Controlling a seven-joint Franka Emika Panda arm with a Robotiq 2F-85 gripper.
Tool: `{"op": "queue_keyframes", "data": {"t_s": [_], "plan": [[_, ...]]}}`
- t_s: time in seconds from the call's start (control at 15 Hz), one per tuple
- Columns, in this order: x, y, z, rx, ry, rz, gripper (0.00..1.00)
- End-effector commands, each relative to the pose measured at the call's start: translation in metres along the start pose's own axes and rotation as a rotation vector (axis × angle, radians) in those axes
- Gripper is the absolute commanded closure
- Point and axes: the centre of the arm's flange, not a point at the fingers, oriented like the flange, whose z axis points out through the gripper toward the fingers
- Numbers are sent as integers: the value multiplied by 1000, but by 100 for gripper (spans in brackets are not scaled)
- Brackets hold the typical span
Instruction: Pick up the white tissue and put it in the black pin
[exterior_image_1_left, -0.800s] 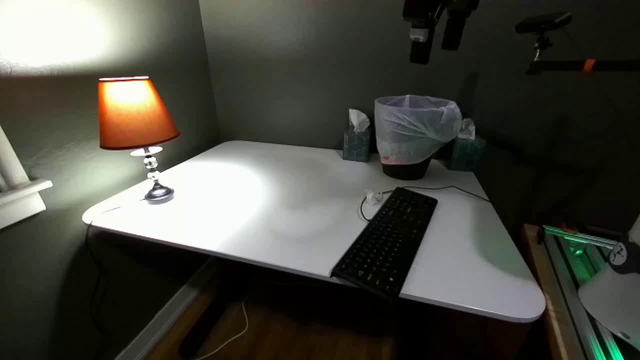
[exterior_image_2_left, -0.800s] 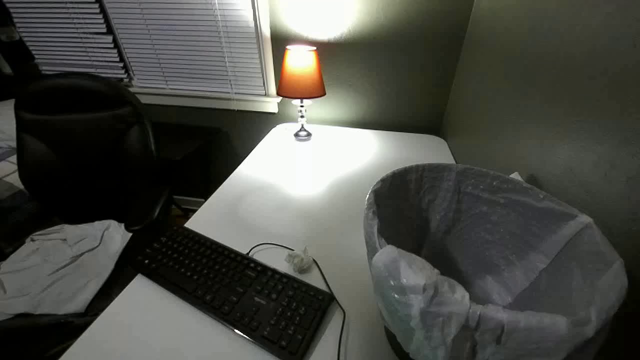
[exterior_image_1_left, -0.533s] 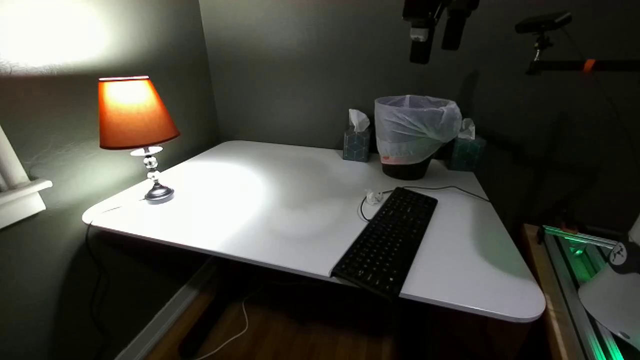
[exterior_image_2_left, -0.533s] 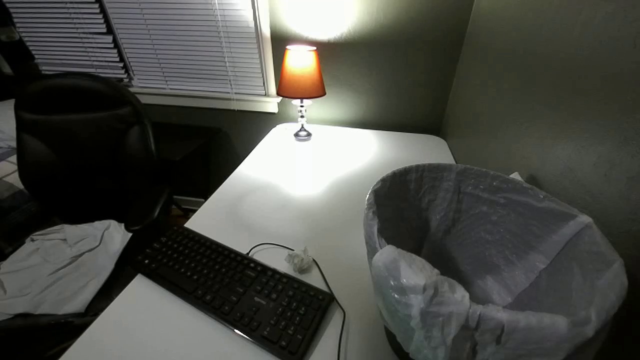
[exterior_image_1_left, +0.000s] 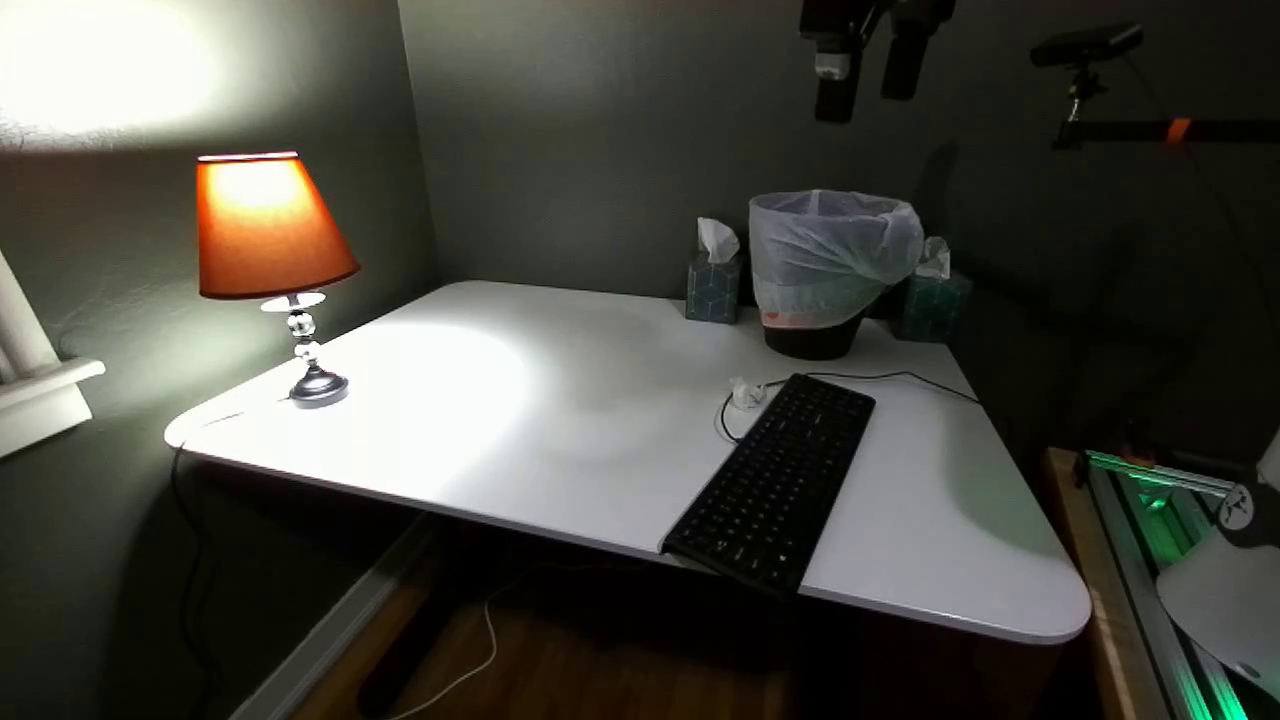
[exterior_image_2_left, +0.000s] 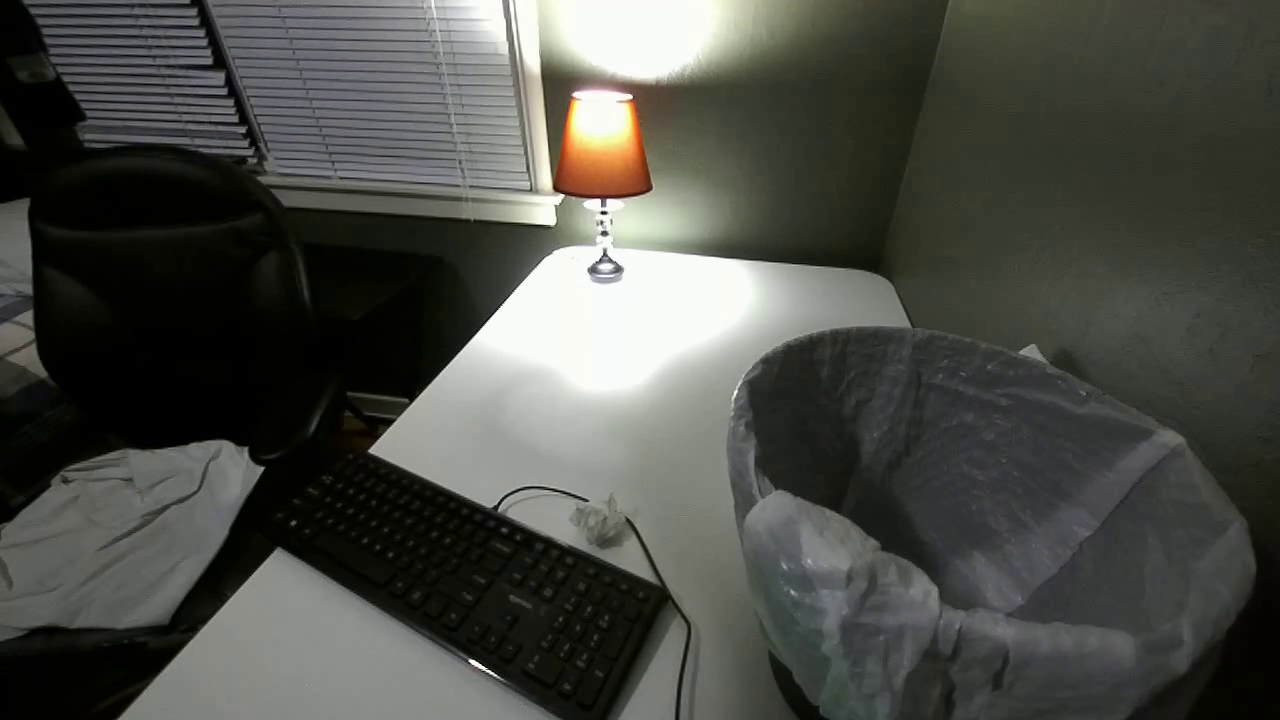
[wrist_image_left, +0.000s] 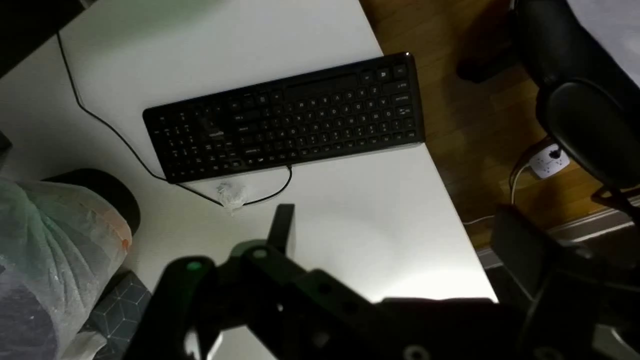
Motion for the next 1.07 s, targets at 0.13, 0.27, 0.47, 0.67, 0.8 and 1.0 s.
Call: {"op": "queue_keyframes", "data": {"t_s": [0.13, 0.27, 0.47, 0.67, 0.8, 1.0], "plan": [[36, 72, 15, 62, 22, 103, 0], [42, 91, 26, 58, 36, 53, 0], [49, 115, 50, 53, 24, -8, 0], [55, 138, 73, 35, 4, 28, 0], [58, 156, 90, 32, -12, 61, 0], [59, 174, 107, 44, -23, 75, 0]]}}
